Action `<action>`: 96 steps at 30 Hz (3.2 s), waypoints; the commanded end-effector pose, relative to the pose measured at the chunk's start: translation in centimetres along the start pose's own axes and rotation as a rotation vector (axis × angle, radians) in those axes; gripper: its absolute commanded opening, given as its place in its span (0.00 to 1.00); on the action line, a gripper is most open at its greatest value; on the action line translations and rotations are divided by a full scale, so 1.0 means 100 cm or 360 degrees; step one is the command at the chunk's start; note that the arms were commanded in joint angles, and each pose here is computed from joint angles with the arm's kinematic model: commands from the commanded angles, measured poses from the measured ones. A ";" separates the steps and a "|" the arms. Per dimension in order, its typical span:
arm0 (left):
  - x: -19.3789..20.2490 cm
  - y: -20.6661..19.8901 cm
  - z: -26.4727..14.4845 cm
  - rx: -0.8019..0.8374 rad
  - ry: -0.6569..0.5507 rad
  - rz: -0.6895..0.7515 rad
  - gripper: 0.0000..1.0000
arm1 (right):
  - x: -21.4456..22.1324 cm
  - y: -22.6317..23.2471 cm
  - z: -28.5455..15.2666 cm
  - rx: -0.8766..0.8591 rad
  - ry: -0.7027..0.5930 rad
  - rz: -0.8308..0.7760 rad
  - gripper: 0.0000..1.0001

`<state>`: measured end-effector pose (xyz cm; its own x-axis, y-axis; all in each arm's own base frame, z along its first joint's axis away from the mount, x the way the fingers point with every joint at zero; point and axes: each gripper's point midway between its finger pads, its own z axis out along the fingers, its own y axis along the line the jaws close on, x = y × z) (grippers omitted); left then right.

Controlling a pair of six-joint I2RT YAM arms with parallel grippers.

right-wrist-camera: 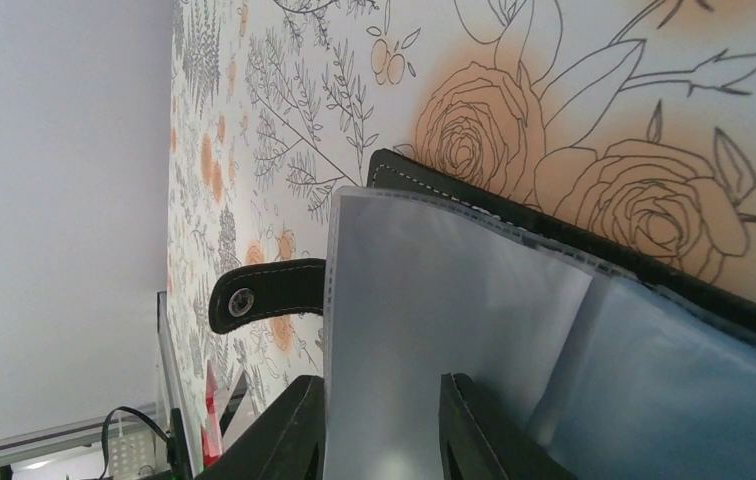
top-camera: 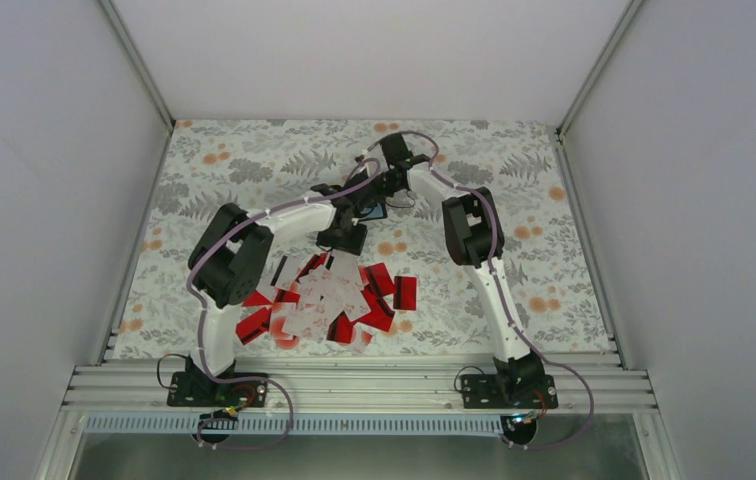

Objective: Put the credit cards into the card holder

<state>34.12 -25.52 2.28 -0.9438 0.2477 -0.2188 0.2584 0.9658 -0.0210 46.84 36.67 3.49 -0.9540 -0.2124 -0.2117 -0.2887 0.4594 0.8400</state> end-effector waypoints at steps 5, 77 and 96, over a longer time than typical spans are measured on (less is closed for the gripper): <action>-0.043 -0.008 -0.050 0.0127 -0.0230 -0.0046 0.57 | -0.015 0.028 -0.022 -0.0035 -0.0054 -0.0020 0.30; -0.137 0.030 0.001 0.0489 -0.0237 -0.0180 0.56 | -0.020 -0.001 -0.062 -0.0197 -0.0129 0.0330 0.37; -0.139 0.026 -0.001 0.0527 -0.0253 -0.0148 0.55 | -0.022 -0.001 -0.034 -0.0239 -0.0070 0.0363 0.27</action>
<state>47.61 -26.03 5.34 -0.9358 0.1060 -0.3362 0.2275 0.9101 -0.3463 49.45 32.85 6.17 -0.9975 -0.0559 -0.0435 -0.0615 0.3781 0.9237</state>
